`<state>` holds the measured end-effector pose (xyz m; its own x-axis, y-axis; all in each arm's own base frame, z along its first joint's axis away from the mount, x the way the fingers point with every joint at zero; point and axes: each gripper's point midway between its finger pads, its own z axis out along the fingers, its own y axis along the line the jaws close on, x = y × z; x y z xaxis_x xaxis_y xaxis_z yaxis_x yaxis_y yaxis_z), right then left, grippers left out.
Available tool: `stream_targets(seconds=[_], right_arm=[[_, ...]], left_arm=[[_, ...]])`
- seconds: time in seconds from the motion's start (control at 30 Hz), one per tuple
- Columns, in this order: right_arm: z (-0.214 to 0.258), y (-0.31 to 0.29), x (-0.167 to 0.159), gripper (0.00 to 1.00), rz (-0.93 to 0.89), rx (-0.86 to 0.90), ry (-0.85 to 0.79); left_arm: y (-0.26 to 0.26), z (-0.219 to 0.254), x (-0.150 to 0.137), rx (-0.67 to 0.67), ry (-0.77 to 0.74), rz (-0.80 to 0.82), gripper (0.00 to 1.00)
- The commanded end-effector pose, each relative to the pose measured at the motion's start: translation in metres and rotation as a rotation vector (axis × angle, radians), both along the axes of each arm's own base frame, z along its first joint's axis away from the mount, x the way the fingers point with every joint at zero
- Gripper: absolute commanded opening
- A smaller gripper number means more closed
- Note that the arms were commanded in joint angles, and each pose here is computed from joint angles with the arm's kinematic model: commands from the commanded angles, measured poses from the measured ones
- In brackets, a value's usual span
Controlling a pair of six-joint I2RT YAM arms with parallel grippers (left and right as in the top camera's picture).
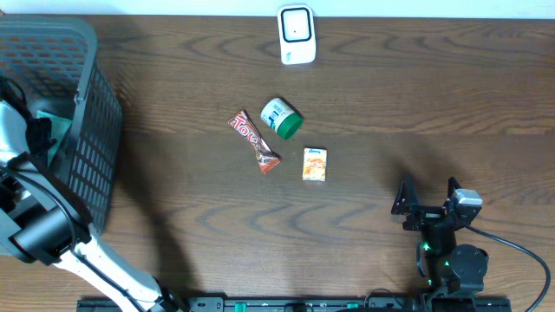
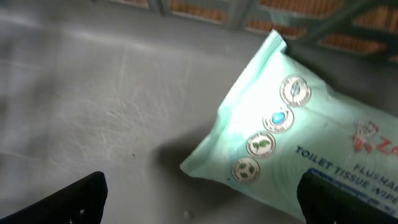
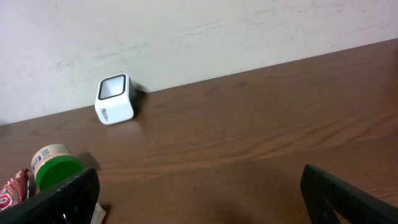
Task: Scan the item barcode
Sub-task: 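Lower the left gripper into the basket over the mint-green wipes pack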
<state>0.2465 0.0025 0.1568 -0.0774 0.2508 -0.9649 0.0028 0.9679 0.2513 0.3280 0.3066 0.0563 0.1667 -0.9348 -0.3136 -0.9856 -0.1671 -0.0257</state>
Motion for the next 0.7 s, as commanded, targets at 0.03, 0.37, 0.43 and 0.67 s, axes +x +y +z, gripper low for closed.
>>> stream_targets(seconds=[0.03, 0.37, 0.43, 0.67], right_arm=[[0.0, 0.004, 0.0, 0.99, 0.014, 0.008, 0.0], [0.0, 0.004, 0.0, 0.99, 0.014, 0.008, 0.0], [0.0, 0.004, 0.0, 0.99, 0.014, 0.008, 0.0], [0.0, 0.004, 0.0, 0.99, 0.014, 0.008, 0.0]], left_arm=[[-0.006, -0.025, -0.004, -0.036, 0.052, 0.004, 0.98], [-0.007, -0.045, -0.015, -0.056, 0.133, -0.02, 0.98], [-0.008, -0.049, -0.017, -0.065, 0.146, -0.031, 0.86], [-0.017, -0.061, -0.028, -0.099, 0.193, -0.049, 0.15]])
